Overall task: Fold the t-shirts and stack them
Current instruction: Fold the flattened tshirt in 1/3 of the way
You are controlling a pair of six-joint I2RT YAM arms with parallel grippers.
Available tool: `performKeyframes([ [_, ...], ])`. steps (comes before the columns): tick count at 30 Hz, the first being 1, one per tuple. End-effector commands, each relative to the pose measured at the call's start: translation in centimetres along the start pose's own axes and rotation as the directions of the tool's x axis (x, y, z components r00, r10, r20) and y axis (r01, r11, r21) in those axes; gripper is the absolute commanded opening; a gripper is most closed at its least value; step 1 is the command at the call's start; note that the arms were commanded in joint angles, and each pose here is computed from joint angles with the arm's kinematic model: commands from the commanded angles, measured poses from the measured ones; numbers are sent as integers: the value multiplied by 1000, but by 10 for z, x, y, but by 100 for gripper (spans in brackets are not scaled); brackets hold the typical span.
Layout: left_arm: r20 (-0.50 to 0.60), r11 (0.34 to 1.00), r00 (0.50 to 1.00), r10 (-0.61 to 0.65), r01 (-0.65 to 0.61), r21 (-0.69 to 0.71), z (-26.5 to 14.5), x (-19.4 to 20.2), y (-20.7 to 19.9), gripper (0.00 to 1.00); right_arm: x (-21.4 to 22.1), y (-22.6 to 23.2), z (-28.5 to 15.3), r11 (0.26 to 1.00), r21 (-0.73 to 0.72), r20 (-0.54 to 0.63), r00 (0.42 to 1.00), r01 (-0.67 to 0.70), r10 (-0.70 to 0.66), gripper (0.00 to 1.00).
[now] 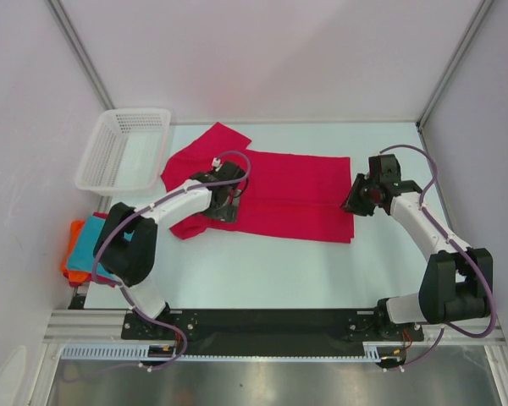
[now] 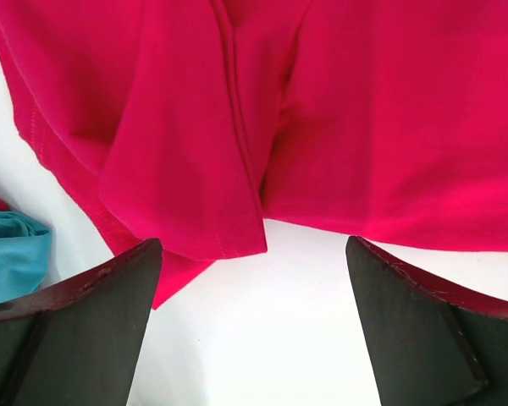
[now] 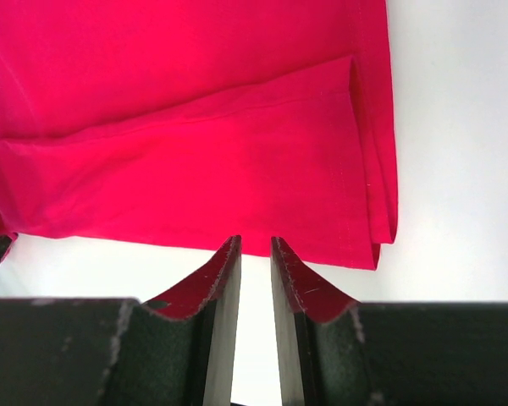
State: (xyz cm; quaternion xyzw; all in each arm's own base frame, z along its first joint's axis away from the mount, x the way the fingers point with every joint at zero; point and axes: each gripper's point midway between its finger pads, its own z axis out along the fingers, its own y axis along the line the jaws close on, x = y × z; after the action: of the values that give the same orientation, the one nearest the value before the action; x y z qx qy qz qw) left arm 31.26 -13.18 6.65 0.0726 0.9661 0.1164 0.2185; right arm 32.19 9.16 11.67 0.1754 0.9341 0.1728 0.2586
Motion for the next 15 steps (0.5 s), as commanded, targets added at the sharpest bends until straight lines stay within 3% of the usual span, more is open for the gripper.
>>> performKeyframes([
  [1,14,999,1000,10,-9,-34,2,-4,7,95,-4,1,-7,1000,1,29,999,21,-21,26],
  [10,-69,995,997,-44,37,-95,18,15,27,91,-5,-4,-10,1000,11,37,999,18,-19,26],
  [15,-76,990,996,-52,41,-134,17,18,39,78,-3,-7,-9,1000,15,30,999,13,-14,26],
])
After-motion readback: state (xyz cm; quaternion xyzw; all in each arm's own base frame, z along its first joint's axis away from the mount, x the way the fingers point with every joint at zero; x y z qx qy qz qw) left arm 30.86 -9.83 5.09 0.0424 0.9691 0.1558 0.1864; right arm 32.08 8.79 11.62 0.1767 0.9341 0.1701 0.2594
